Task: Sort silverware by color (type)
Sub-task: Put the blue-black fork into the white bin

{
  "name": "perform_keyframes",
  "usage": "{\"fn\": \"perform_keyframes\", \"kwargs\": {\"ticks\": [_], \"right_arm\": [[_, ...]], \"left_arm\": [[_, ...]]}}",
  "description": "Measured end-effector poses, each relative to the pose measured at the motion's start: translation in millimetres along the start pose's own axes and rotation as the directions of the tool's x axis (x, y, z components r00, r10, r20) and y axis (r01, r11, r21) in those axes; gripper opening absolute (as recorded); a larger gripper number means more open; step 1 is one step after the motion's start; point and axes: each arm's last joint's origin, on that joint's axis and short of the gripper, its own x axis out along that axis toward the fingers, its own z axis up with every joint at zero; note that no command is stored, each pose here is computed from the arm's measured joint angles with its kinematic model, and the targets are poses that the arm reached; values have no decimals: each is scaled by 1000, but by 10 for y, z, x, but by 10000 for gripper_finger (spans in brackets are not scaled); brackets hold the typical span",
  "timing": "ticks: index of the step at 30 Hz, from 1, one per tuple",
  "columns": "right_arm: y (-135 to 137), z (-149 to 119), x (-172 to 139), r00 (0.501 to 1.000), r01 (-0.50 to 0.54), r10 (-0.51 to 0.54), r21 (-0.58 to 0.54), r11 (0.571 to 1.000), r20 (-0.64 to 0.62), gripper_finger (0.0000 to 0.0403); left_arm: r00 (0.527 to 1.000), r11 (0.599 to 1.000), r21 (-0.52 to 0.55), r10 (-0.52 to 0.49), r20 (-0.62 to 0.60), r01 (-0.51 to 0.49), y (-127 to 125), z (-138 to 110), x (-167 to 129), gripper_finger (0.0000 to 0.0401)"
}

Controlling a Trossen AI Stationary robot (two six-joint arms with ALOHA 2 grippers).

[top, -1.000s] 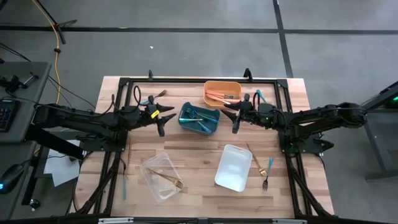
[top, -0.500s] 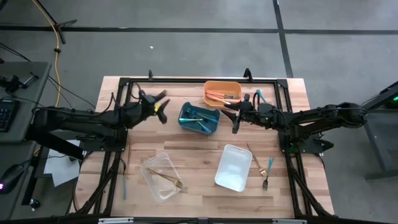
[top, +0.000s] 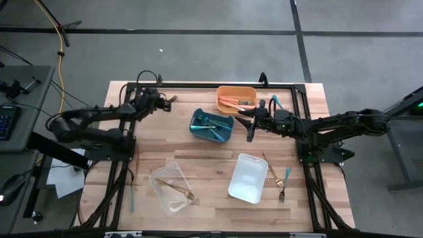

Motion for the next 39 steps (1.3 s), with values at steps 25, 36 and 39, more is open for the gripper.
{"fn": "perform_keyframes", "kwargs": {"ticks": [25,36,39], "right_arm": [[-1,-47,-1,999,2,0,23,1000,-47,129],[-2,-47,-1,999,4,-3,23,1000,-47,129],[-2,-47,-1,999,5,-3,41,999,-47,129]], "left_arm": [[993,994,105,-19,-114,31,-92,14,249,133],[989,987,151,-25,-142,47,-91,-14,246,133],[986,985,161,-36,-161,63,-90,-27,244,133]]}}
